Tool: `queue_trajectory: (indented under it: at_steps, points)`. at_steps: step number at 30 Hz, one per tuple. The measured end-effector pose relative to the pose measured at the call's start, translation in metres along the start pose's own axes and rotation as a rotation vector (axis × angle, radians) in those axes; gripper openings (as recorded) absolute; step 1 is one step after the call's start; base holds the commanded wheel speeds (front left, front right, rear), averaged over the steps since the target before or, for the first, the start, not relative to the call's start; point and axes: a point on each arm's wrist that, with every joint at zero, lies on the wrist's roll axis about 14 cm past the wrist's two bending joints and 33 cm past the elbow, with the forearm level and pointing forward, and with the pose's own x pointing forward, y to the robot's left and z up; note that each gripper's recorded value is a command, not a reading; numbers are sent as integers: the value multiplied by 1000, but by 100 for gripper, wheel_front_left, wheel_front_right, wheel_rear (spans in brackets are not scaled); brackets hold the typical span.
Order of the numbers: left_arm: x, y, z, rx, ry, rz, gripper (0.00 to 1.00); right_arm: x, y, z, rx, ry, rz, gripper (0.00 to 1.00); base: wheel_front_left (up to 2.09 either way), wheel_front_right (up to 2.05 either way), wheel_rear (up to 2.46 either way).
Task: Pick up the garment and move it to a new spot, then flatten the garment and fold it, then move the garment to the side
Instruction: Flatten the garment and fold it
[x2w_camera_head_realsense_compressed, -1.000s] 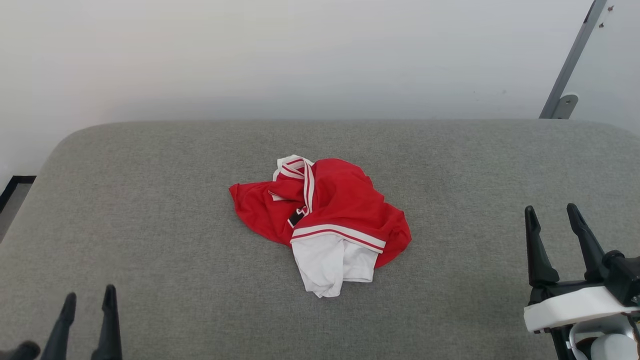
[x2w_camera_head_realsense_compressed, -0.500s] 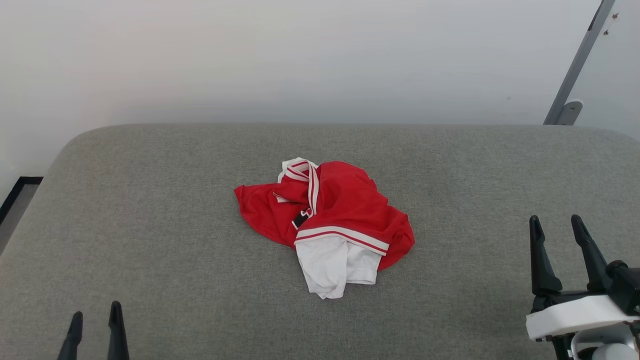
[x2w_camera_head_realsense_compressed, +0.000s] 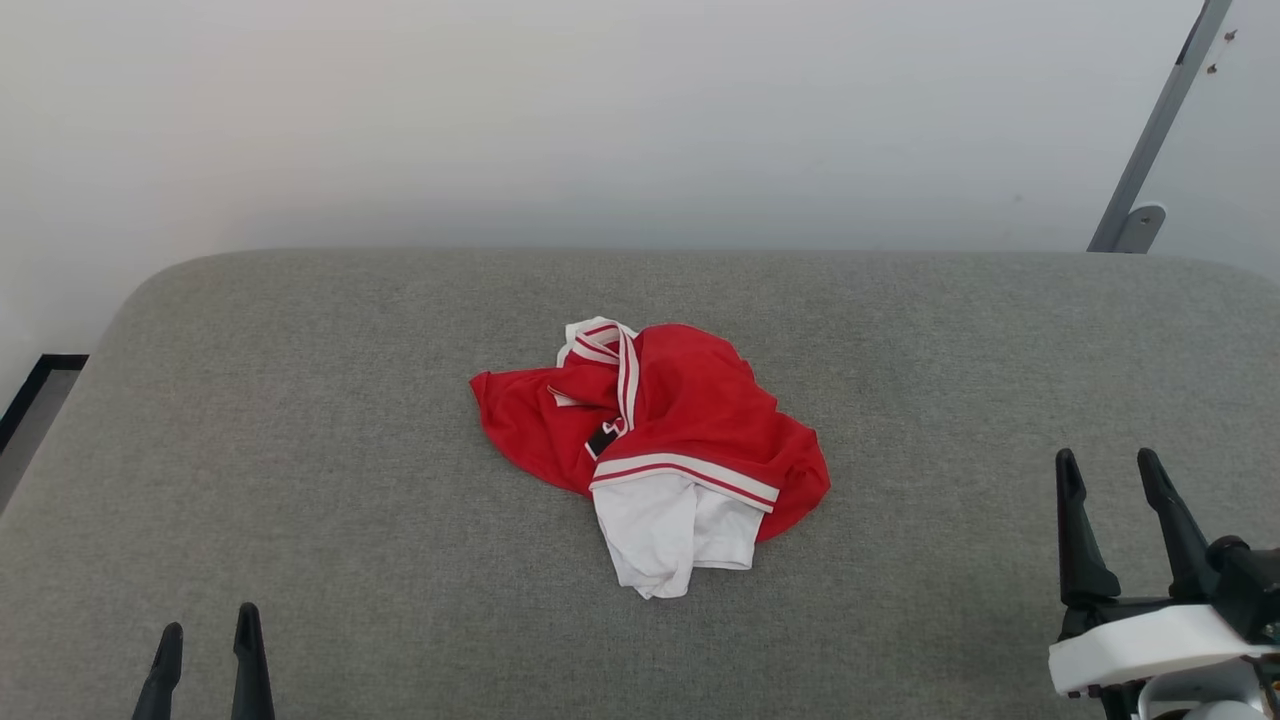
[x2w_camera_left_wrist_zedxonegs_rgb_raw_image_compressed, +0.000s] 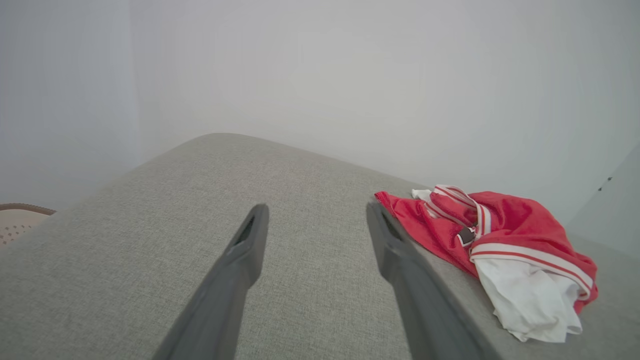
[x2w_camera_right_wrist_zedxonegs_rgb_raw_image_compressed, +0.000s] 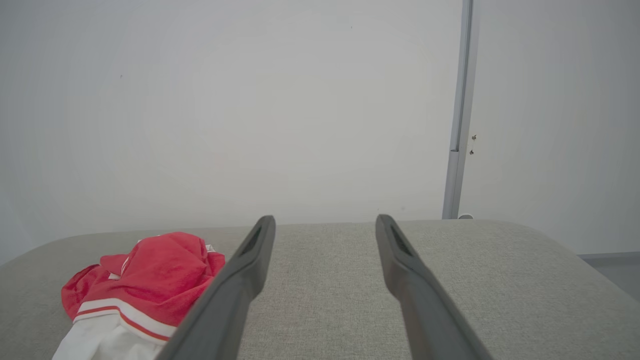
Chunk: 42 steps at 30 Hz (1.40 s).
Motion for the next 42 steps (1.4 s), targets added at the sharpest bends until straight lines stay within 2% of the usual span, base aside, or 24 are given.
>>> queue_trajectory:
  at_steps: [6,9,18,23,33,37,42]
  points:
    - [-1,1,2,-7,-7,1,100,0,10,-8,12,23,30,100,0,0,0]
    - [-3,3,3,-11,-10,9,100,1,28,-20,18,74,89,100,0,0,0]
    - [-13,11,3,-26,-10,42,100,2,119,-61,11,288,403,100,0,0,0]
    - [-18,16,3,-33,-11,64,100,-1,162,-83,-33,417,573,100,0,0,0]
    - [-21,30,2,-32,-4,119,100,2,199,-134,-284,680,791,100,0,0,0]
    - [-22,34,2,-36,-2,140,100,10,209,-148,-376,744,840,100,0,0,0]
    - [-22,39,1,-39,-1,169,100,11,205,-176,-521,878,864,100,0,0,0]
